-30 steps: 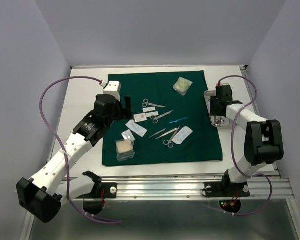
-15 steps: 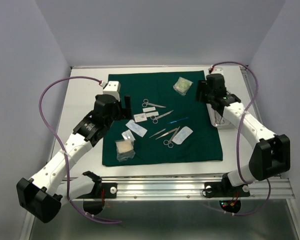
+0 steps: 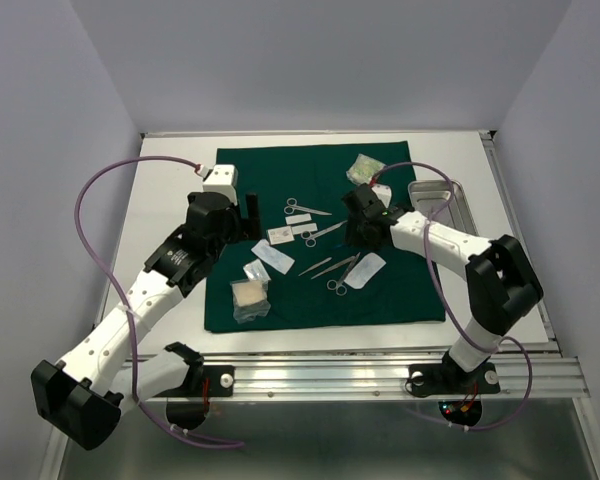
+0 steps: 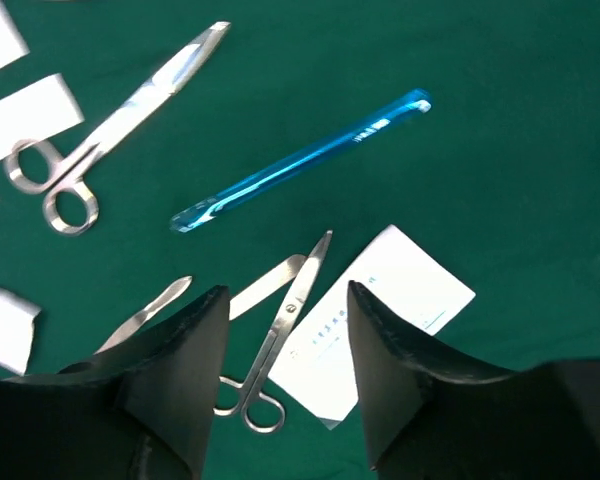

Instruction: Prepare the surgical pack

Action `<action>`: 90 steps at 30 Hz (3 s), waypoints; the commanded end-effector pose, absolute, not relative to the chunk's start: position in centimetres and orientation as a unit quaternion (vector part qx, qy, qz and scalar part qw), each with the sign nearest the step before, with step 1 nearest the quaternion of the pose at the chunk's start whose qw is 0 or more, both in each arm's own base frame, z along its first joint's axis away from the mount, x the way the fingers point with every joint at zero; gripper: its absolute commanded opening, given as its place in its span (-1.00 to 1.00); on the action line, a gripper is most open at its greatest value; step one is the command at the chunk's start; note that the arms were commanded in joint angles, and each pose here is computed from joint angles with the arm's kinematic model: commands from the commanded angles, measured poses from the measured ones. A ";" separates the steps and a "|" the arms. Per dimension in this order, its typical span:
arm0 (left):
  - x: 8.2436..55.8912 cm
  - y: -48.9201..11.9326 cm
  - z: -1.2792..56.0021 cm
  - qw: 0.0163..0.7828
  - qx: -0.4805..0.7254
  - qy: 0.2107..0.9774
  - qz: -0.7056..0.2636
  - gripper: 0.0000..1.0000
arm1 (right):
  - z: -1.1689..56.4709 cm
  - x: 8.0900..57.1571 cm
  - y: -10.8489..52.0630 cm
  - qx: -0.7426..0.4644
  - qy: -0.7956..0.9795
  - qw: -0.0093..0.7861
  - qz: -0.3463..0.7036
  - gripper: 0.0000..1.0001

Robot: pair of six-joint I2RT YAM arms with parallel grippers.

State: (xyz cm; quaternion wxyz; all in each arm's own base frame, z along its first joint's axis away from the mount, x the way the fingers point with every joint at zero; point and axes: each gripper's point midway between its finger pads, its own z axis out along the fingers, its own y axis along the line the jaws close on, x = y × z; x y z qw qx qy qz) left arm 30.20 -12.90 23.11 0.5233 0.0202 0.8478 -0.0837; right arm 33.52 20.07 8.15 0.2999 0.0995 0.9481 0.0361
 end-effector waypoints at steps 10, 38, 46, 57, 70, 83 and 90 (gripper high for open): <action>29.9 -12.2 24.0 0.544 0.012 0.835 -0.085 0.98 | 4.5 32.7 20.5 0.139 0.953 0.268 0.009 -0.05; 30.2 -12.8 24.0 0.541 0.020 0.836 -0.092 0.98 | 0.7 31.1 23.0 0.089 0.967 0.237 0.012 -0.55; 30.3 -12.8 24.0 0.541 0.020 0.836 -0.091 0.98 | 3.5 31.7 24.0 0.081 0.959 0.267 0.042 -0.87; 30.2 -12.6 23.9 0.541 0.020 0.836 -0.087 0.98 | 9.9 33.4 25.6 -0.049 0.940 0.329 0.083 -0.99; 30.0 -12.3 24.2 0.544 0.017 0.835 -0.085 0.98 | 15.6 38.5 20.6 -0.025 0.919 0.380 0.097 -0.99; 29.9 -12.3 24.1 0.544 0.016 0.834 -0.086 0.98 | 21.0 38.6 19.8 -0.034 0.904 0.407 0.128 -0.98; 29.9 -12.3 24.2 0.545 0.016 0.834 -0.087 0.98 | 23.5 40.5 12.4 0.007 0.898 0.439 0.034 -0.98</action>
